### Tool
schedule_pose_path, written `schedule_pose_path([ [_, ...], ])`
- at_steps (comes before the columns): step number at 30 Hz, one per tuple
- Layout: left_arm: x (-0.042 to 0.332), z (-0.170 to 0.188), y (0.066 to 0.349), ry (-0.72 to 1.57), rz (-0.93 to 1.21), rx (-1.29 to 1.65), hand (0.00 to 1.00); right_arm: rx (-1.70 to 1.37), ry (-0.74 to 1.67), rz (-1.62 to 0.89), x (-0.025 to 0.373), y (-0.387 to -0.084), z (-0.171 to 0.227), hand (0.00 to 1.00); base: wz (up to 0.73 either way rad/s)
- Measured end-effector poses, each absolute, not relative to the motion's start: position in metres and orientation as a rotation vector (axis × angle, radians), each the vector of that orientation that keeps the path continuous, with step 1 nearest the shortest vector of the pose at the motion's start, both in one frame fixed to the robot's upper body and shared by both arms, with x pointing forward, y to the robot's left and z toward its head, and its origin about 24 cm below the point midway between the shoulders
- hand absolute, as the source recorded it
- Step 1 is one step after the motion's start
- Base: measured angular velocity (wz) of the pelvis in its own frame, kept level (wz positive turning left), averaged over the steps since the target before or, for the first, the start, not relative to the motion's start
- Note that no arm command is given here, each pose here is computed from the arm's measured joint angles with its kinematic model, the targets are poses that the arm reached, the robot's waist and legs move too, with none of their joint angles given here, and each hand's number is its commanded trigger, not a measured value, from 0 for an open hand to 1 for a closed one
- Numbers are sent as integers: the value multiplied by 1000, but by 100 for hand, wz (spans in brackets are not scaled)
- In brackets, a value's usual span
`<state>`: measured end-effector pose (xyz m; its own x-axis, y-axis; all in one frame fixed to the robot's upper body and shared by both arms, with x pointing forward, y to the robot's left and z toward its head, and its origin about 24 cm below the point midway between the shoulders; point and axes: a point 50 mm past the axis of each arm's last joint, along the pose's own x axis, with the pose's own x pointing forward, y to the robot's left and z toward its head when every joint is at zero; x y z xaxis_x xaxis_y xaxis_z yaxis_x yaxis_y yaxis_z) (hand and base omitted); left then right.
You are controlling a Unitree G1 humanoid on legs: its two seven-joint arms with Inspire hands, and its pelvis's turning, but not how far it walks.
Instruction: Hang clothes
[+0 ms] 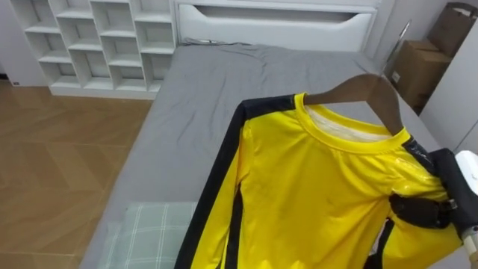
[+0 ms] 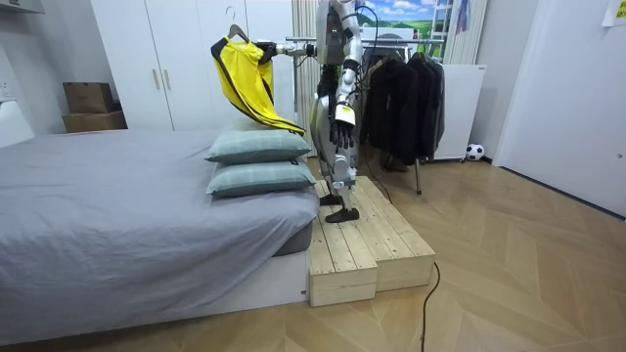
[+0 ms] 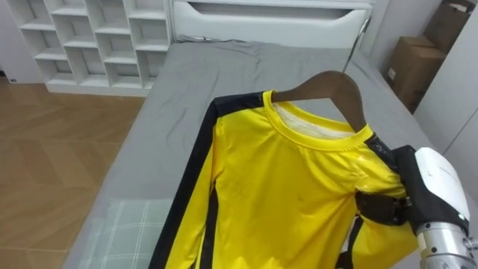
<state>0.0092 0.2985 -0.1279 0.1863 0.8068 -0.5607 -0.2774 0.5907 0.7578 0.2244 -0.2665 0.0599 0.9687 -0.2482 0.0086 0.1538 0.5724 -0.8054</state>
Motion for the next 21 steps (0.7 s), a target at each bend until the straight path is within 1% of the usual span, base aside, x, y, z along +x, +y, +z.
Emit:
schedule_pose_path([
  [5, 9, -131, 292, 1155, 786, 570, 0, -943, 117, -219, 222, -263, 58, 100, 0],
  [13, -14, -140, 287, 1290, 729, 539, 0, -923, 171, -141, 222, -257, 51, 100, -4],
  [21, -17, -144, 284, 1322, 672, 491, 0, -920, 172, -124, 222, -255, 52, 100, -2],
])
